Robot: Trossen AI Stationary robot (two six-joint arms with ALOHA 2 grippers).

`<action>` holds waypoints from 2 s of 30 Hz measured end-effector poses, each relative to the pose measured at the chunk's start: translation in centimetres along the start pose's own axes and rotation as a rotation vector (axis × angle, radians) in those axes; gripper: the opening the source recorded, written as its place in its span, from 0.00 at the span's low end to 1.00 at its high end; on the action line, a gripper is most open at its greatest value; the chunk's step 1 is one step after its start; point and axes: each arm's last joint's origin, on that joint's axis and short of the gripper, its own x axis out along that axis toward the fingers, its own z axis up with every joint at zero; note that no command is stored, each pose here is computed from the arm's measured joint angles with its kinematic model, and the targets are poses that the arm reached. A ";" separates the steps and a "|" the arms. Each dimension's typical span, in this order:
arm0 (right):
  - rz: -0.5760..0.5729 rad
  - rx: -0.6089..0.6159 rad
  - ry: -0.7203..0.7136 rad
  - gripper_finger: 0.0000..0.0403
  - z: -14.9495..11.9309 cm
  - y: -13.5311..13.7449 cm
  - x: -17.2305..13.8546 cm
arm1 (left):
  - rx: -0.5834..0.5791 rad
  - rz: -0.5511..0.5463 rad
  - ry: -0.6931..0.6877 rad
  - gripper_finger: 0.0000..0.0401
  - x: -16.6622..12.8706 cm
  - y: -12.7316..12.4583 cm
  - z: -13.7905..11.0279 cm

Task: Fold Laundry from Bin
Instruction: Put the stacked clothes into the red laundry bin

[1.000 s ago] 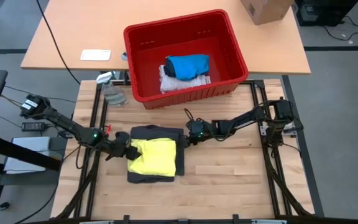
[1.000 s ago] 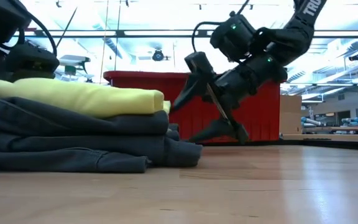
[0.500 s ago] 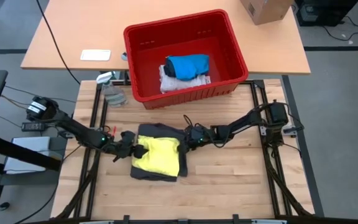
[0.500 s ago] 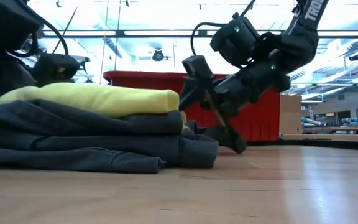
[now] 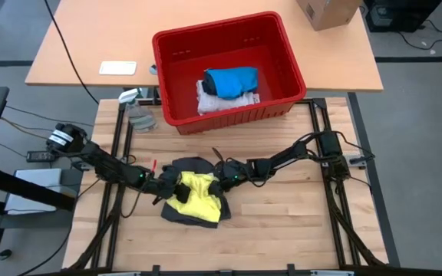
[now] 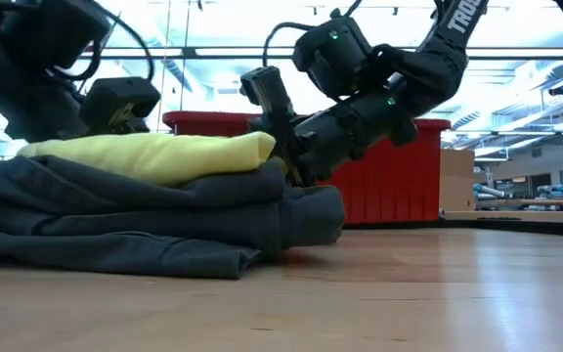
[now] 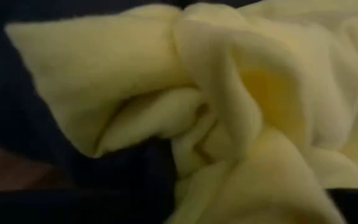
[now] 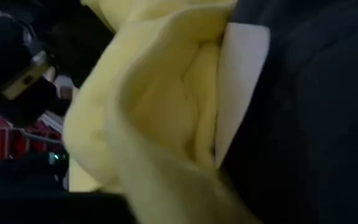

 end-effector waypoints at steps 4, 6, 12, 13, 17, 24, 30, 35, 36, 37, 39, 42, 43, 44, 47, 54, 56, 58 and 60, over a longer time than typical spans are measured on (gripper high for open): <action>0.017 -0.013 0.023 0.23 0.5 0.6 -0.6 | 0.095 -0.045 0.007 0.22 -0.2 -1.4 1.1; 0.052 -0.031 0.043 0.23 1.1 1.5 -1.3 | 0.127 -0.091 0.011 0.22 -0.5 -2.5 2.0; 0.038 -0.101 0.064 0.23 2.9 5.4 -6.7 | 0.172 -0.179 -0.061 0.22 -2.2 -6.0 4.9; 0.026 -0.125 0.062 0.23 3.3 6.0 -7.9 | 0.180 -0.197 -0.087 0.22 -2.5 -6.8 5.5; -0.007 -0.215 0.015 0.23 4.5 8.0 -12.6 | 0.269 -0.210 -0.182 0.22 -3.6 -9.6 8.7; 0.023 -0.323 -0.207 0.23 7.5 10.3 -20.4 | 0.402 -0.181 -0.383 0.22 -6.2 -13.4 16.3; 0.019 -0.405 -0.421 0.23 10.3 10.3 -26.0 | 0.411 -0.173 -0.566 0.22 -8.0 -15.1 22.6; 0.008 -0.451 -0.535 0.23 13.4 8.6 -28.5 | 0.480 -0.091 -0.639 0.22 -7.5 -15.3 27.5; 0.014 -0.449 -0.555 0.23 14.3 8.1 -28.7 | 0.470 -0.069 -0.646 0.22 -7.3 -15.1 28.5; 0.019 -0.445 -0.587 0.23 15.2 7.5 -29.0 | 0.456 -0.050 -0.661 0.22 -7.2 -15.0 29.6; 0.008 -0.427 -0.636 0.23 17.0 6.4 -29.7 | 0.431 -0.015 -0.686 0.22 -7.0 -14.5 31.7; -0.046 -0.428 -0.703 0.23 20.1 5.1 -31.0 | 0.417 0.049 -0.726 0.22 -6.8 -13.5 34.8; -0.071 -0.438 -0.721 0.23 21.2 4.6 -31.3 | 0.411 0.071 -0.739 0.22 -6.7 -13.0 35.8; -0.100 -0.449 -0.741 0.23 22.3 4.1 -31.6 | 0.405 0.099 -0.752 0.22 -6.5 -12.3 36.8; -0.176 -0.432 -0.771 0.23 25.9 2.0 -32.0 | 0.372 0.144 -0.745 0.23 -5.4 -9.6 39.7; -0.314 -0.304 -0.688 0.23 31.8 -5.8 -30.3 | 0.231 0.198 -0.620 0.23 -0.8 -1.6 44.5; -0.333 -0.237 -0.632 0.26 32.5 -8.4 -29.9 | 0.200 0.220 -0.562 0.25 0.2 0.4 45.0; -0.344 -0.150 -0.590 0.37 32.9 -10.4 -29.6 | 0.176 0.230 -0.478 0.30 1.1 2.1 45.2; -0.372 -0.065 -0.571 0.52 33.1 -12.1 -29.9 | 0.160 0.225 -0.383 0.36 1.5 3.8 45.2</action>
